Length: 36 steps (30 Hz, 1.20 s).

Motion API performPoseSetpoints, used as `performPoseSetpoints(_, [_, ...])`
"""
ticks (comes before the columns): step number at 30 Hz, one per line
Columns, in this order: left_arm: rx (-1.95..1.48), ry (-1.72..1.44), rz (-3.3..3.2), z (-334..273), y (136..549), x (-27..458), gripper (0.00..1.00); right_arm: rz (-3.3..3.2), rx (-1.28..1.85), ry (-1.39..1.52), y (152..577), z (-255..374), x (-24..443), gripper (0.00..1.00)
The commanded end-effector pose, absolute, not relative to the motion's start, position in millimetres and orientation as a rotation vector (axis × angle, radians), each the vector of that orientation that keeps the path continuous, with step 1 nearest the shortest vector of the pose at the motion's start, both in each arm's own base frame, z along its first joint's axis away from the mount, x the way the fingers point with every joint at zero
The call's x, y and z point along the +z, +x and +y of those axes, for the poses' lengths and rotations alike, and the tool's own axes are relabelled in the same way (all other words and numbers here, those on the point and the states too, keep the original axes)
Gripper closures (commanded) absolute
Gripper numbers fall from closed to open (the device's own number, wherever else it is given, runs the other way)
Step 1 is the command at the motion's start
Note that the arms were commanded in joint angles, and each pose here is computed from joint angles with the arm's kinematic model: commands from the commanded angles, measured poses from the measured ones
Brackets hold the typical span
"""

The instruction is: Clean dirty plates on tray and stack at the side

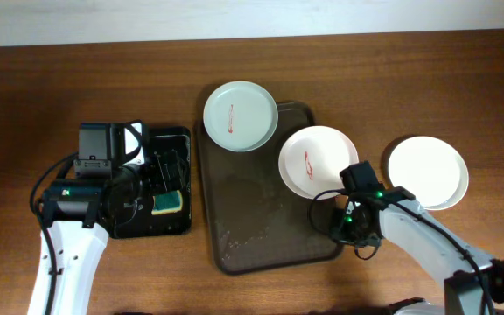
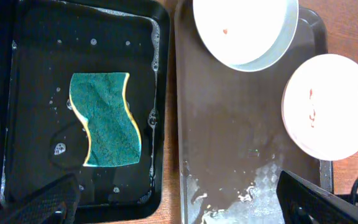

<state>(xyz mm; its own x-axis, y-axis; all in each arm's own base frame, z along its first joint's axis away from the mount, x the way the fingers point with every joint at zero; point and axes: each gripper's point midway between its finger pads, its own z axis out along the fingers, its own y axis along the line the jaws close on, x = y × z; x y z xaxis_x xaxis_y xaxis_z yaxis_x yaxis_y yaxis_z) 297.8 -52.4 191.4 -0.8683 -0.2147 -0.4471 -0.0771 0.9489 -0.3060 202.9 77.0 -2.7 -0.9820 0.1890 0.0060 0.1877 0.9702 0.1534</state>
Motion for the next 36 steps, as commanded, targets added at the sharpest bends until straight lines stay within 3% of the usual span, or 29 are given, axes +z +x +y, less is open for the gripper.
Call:
performPoseSetpoints(1, [-0.386, -0.180, 2.589, -53, 299, 198, 0.00, 3.156, 0.206, 0.471, 185, 73, -15, 0.96])
performPoseSetpoints(4, [-0.386, -0.180, 2.589, -53, 299, 198, 0.00, 3.205, 0.226, 0.620, 170, 76, -13, 0.96])
performPoseSetpoints(9, [-0.386, -0.180, 2.589, -53, 299, 198, 0.00, 3.238, 0.189, 0.585, 162, 72, -13, 0.96])
performPoseSetpoints(13, [-0.386, -0.180, 2.589, -53, 299, 198, 0.00, 3.170, 0.256, 0.309, 187, 79, 1, 0.78])
performPoseSetpoints(17, [-0.386, -0.180, 2.589, -53, 299, 198, 0.01, 2.929, 0.371, -0.001, 221, 107, 73, 0.68])
performPoseSetpoints(20, [-0.386, -0.180, 2.589, -53, 300, 198, 0.00, 2.979, 0.456, 0.003, 199, 131, 79, 0.68])
performPoseSetpoints(24, [-0.386, -0.180, 2.589, -53, 299, 198, 0.00, 2.801, 0.439, -0.807, 179, 203, 66, 0.68])
performPoseSetpoints(28, [-0.386, -0.180, 2.589, -53, 299, 198, 0.00, 2.688, 0.119, -1.225, 173, 219, 16, 0.68])
performPoseSetpoints(30, [-0.386, -0.180, 2.589, -53, 299, 198, 0.00, 2.710, 0.092, -1.241, 173, 219, 3, 0.68])
performPoseSetpoints(32, [-0.386, -0.180, 2.589, -53, 299, 198, 0.00, 2.724, 0.105, -1.250, 170, 220, -1, 0.78])
performPoseSetpoints(36, [-0.386, -0.180, 2.589, -53, 299, 198, 0.00, 2.811, 0.276, -1.298, 143, 226, 0, 0.87])
